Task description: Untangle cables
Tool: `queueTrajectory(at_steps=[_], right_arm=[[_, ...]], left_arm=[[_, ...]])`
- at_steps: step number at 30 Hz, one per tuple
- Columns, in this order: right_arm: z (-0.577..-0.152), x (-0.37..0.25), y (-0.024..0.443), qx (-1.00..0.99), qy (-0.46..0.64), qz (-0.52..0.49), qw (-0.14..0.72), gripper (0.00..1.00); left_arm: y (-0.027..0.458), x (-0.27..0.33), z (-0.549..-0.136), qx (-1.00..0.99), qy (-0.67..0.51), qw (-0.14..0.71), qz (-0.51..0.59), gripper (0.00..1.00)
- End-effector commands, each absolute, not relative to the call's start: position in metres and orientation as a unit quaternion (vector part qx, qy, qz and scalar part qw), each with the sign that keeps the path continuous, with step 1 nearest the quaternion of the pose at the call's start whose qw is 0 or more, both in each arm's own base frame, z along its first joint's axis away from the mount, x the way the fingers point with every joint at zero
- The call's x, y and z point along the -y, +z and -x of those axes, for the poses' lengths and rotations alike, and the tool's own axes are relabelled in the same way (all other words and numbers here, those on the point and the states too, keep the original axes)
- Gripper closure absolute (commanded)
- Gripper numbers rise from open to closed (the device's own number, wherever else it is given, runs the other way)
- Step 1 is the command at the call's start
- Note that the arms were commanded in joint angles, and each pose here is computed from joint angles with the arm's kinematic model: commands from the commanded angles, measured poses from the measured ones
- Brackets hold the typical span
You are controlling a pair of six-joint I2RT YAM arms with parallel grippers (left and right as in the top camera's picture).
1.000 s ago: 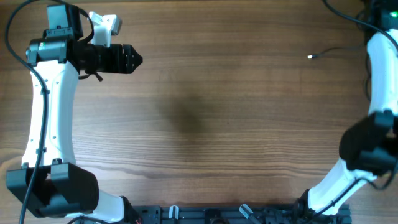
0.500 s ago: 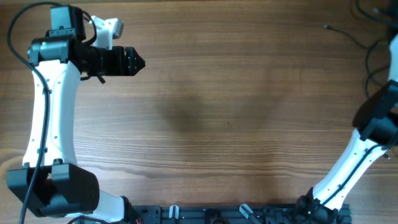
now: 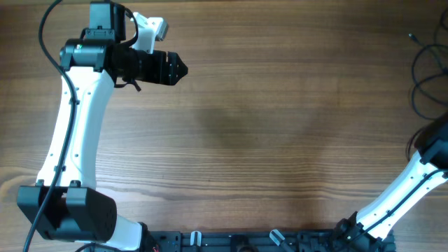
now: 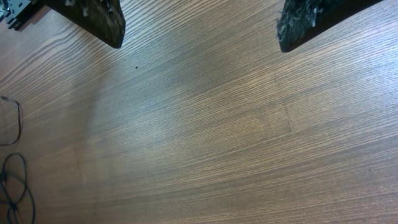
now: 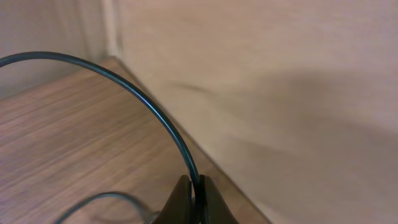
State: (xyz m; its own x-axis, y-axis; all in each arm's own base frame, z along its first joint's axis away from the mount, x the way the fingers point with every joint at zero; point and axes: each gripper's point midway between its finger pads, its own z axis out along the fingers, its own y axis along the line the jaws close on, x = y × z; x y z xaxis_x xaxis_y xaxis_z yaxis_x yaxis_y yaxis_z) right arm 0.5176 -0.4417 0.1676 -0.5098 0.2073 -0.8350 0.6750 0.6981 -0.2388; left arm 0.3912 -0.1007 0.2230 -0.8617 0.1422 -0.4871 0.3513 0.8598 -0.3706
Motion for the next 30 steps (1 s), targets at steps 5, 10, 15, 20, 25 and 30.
queueTrajectory(at_steps=[5, 10, 15, 20, 25, 30], right_arm=[[-0.533, 0.431, 0.164, -0.822, -0.271, -0.266, 0.424, 0.96], [-0.532, 0.431, 0.162, -0.825, -0.271, -0.266, 0.420, 0.27], [-0.531, 0.427, 0.159, -0.828, -0.272, -0.266, 0.411, 0.00], [-0.544, 0.406, 0.174, -0.828, -0.266, -0.263, 0.417, 0.00], [-0.536, 0.383, 0.231, -0.790, -0.312, -0.309, 0.427, 0.00], [-0.510, 0.347, 0.296, -0.764, -0.311, -0.353, 0.441, 0.00]], left_arm=[[0.238, 0.100, -0.391, -0.933, -0.226, 0.248, -0.133, 0.20], [0.243, 0.101, -0.388, -0.931, -0.229, 0.252, -0.135, 0.19], [0.251, 0.101, -0.385, -0.928, -0.228, 0.262, -0.138, 0.16], [0.256, 0.101, -0.383, -0.926, -0.228, 0.268, -0.139, 0.15], [0.256, 0.101, -0.383, -0.925, -0.227, 0.269, -0.141, 0.15], [0.256, 0.099, -0.383, -0.927, -0.223, 0.269, -0.140, 0.02]])
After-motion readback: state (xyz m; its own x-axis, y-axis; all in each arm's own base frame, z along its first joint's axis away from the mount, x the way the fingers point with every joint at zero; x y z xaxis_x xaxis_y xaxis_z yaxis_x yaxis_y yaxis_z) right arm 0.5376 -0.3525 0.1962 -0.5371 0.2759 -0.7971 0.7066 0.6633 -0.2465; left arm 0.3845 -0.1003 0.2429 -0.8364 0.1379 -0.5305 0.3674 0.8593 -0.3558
